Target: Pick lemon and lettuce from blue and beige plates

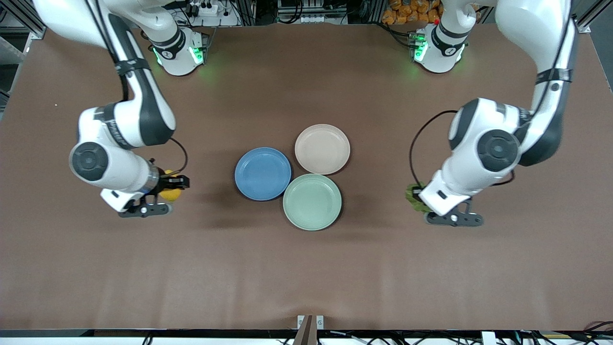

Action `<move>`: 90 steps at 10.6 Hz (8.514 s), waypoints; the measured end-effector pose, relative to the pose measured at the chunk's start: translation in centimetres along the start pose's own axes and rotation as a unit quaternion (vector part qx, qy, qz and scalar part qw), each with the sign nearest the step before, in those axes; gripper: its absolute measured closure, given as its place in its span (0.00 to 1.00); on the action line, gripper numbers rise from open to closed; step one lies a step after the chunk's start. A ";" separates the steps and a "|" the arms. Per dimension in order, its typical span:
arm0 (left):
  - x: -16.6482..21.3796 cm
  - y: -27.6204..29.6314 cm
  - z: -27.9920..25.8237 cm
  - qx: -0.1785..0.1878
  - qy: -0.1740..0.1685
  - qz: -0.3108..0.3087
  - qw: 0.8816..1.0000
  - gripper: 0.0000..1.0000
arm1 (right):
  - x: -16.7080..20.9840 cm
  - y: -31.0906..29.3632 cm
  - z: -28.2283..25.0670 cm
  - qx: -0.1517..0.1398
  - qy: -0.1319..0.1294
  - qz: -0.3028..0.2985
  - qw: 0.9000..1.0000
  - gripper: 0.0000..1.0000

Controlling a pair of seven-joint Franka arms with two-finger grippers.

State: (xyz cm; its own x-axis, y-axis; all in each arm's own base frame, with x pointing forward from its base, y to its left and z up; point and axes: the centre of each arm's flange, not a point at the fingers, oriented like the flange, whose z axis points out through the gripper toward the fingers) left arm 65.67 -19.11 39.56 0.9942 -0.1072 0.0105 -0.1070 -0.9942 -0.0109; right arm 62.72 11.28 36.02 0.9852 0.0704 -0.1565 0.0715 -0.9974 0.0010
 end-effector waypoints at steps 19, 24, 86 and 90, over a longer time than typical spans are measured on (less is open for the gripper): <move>0.5 -14.2 15.8 0.018 -0.114 0.065 0.991 0.96 | -3.8 11.8 7.3 0.007 0.041 -0.028 0.999 0.39; 0.7 -14.1 17.8 0.011 -0.117 0.115 0.986 0.96 | -6.2 12.1 12.3 0.000 0.082 -0.030 0.996 0.39; -13.7 -9.2 -26.4 0.003 -0.003 0.000 1.000 0.00 | -12.9 13.8 -24.2 0.021 0.024 0.059 0.998 0.00; -13.7 -9.2 -26.3 0.003 -0.004 -0.025 1.000 0.00 | -13.3 14.0 -24.2 0.021 0.029 0.062 0.997 0.00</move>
State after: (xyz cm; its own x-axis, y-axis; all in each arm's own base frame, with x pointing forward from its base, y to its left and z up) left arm 52.76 -8.71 65.86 0.9984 -0.0562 0.0029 -0.0562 -0.9983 -0.0163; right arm 54.44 -3.35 62.03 0.9934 -0.0539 -0.1008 -0.0566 -0.9981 -0.0242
